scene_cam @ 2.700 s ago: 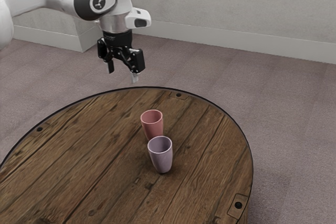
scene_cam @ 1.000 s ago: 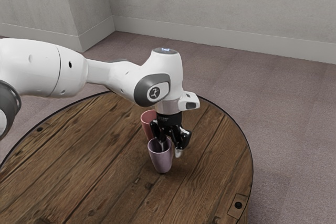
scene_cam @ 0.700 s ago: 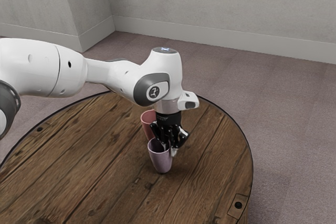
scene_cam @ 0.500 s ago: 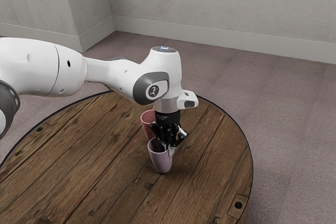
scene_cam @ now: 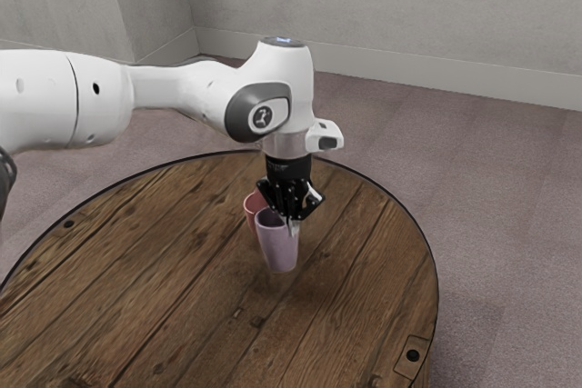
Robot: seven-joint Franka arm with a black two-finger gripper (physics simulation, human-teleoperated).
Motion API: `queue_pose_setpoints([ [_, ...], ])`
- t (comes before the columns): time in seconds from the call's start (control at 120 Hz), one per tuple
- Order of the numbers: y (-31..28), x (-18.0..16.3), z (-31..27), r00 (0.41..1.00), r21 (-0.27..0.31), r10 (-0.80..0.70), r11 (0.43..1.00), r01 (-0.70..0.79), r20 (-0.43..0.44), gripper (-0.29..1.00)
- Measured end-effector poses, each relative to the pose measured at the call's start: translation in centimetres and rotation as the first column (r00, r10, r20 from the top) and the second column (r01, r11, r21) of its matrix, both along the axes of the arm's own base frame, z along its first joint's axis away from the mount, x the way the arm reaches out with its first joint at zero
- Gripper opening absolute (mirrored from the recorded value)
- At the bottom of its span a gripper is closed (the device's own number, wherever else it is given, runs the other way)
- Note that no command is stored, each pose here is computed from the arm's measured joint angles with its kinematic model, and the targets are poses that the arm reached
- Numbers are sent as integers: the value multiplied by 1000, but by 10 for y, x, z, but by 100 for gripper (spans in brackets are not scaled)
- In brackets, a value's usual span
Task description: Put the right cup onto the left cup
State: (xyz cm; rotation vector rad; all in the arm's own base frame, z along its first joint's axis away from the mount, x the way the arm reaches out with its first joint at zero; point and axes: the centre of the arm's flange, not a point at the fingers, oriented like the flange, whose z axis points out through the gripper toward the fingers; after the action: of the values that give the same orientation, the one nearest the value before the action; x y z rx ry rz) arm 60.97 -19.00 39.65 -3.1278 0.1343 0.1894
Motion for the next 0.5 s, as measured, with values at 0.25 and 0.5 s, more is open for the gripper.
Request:
queue_pose_setpoints([
  [0.25,14,30,49,998,50,-3,999,0,59,-8],
  [0.5,47,79,53,996,112,16,993,-26,88,-8],
])
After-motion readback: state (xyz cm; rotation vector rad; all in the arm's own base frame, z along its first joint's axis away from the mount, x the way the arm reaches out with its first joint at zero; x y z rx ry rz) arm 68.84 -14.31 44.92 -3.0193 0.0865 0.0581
